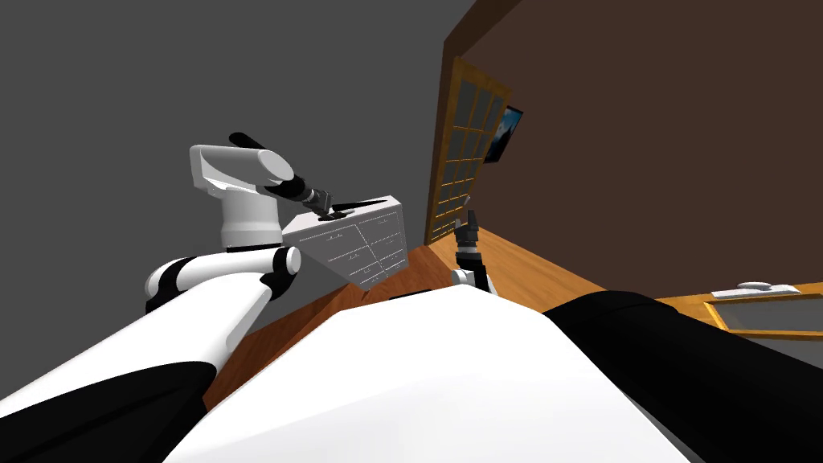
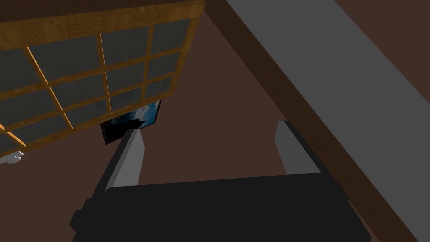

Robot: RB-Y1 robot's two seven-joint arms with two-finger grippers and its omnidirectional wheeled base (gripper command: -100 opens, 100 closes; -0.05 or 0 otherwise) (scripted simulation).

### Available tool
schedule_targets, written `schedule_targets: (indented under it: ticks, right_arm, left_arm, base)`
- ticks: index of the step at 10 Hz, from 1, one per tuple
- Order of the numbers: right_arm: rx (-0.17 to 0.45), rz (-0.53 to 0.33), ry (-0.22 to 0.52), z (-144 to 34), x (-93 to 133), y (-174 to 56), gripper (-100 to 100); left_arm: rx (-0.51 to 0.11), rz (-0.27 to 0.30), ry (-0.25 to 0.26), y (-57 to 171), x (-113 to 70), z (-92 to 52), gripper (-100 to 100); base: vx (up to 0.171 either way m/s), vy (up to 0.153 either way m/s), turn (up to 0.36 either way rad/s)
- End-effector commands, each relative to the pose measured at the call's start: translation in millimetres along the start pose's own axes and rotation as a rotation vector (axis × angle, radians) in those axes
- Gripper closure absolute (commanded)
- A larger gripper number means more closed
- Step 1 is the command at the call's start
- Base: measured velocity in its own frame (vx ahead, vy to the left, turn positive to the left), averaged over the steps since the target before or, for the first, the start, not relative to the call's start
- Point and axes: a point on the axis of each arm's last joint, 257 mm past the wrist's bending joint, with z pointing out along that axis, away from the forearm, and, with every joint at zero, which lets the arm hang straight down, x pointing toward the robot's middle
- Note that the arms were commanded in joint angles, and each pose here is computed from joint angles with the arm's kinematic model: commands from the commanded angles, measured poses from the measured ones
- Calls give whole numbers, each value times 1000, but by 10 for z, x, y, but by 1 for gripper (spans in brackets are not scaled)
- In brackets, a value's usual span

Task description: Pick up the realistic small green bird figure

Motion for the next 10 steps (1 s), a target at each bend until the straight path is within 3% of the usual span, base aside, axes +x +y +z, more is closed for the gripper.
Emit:
schedule_targets:
  ticks: [1, 6, 8, 10]
  right_arm:
    - [0, 0, 0, 0, 0, 0, 0]
    - [0, 0, 0, 0, 0, 0, 0]
    - [0, 0, 0, 0, 0, 0, 0]
    - [0, 0, 0, 0, 0, 0, 0]
  left_arm:
    - [-57, -15, 7, 107, -10, -21, -100]
    - [-195, -36, 19, 416, -7, -56, -100]
    - [-280, -48, 27, 619, -1, -61, -100]
    - [-317, -51, 29, 714, 7, -57, -100]
  base:
    - [94, -4, 56]
    - [98, 19, 29]
    - [135, 23, 22]
    - [85, 27, 0]
